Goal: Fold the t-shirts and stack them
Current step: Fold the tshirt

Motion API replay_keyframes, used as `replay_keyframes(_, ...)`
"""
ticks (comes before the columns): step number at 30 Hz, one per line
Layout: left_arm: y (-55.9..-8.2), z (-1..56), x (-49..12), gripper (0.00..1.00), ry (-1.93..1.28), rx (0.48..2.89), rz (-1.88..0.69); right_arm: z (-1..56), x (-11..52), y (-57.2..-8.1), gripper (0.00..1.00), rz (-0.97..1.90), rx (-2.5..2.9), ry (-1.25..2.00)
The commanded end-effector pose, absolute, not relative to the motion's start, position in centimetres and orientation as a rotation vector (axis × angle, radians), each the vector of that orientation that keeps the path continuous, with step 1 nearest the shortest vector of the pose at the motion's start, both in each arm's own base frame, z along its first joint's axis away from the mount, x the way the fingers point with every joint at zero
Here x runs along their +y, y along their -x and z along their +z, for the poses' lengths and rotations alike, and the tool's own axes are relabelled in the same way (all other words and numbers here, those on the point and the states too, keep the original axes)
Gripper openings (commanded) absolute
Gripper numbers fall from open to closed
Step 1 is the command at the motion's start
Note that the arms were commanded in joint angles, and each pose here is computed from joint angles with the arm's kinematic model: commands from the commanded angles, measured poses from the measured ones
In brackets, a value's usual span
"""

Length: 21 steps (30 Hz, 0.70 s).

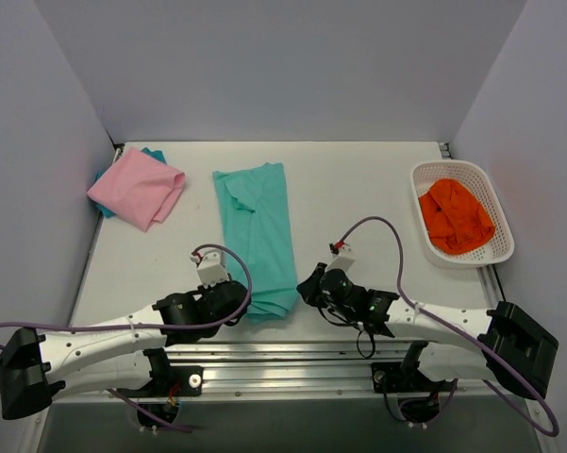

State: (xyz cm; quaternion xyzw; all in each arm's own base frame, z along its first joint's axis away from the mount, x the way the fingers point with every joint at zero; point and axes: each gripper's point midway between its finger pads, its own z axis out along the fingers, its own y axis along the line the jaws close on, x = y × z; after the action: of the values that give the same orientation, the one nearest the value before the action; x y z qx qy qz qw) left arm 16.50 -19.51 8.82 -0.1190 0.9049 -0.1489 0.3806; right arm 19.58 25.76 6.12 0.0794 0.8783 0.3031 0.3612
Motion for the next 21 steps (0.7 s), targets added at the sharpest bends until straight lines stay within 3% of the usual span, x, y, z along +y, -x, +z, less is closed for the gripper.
replay_keyframes(1, -18.9, 12.9, -18.9, 0.03, 0.264, 2.217, -0.316, 8.9, 25.1, -21.8, 0.0, 0.665, 2.188, -0.195)
replay_keyframes(9, -22.8, 16.7, -18.9, 0.06, 0.264, 2.164, -0.339, 12.0, 26.2, -25.0, 0.0, 0.627, 2.131, -0.207)
replay_keyframes(21, -31.7, 16.1, -18.8, 0.08, 0.343, 2.168, -0.448, 9.5, 27.8, -30.3, 0.0, 0.528, 2.176, -0.231)
